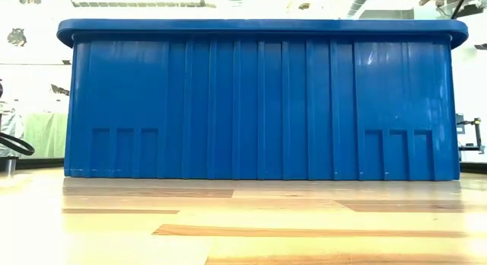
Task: Pick and place slides into bin
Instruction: Put the black slide into the blue bin
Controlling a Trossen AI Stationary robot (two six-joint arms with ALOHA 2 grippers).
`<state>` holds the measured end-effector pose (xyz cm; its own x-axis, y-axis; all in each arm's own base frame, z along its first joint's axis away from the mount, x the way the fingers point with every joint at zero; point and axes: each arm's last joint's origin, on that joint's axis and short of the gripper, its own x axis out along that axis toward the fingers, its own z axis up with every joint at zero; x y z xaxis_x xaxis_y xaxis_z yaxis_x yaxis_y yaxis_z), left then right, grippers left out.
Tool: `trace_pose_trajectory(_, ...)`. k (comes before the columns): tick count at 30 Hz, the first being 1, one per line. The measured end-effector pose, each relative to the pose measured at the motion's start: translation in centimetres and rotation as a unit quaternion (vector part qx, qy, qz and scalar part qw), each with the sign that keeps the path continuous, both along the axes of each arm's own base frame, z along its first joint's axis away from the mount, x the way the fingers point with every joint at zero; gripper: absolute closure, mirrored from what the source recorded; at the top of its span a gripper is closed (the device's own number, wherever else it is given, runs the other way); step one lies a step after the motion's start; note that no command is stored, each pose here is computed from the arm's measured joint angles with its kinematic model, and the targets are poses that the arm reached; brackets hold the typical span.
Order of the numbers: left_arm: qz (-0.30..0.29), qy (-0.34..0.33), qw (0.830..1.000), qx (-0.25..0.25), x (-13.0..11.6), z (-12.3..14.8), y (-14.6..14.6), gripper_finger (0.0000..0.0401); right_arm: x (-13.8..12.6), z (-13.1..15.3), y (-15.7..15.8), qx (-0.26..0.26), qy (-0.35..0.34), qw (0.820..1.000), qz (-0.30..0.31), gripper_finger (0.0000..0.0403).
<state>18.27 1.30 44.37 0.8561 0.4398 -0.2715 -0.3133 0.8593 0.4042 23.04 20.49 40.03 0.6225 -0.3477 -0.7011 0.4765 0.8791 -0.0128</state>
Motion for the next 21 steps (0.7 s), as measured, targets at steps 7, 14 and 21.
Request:
trace_pose_trajectory(7,0.000,0.000,1.000,0.000,0.0,0.0,0.0,0.0268,-0.4,2.4,-4.9,-0.059,0.017,0.997,0.038,0.0402)
trace_pose_trajectory(14,0.002,-0.001,1.000,-0.001,0.0,0.0,0.0,0.0268,-1.8,1.8,-10.0,-0.111,0.064,0.991,0.030,0.0403)
trace_pose_trajectory(21,0.012,-0.006,1.000,-0.009,0.0,0.0,0.0,0.0268,-3.2,-1.5,-15.6,-0.183,0.154,0.971,-0.021,0.0403)
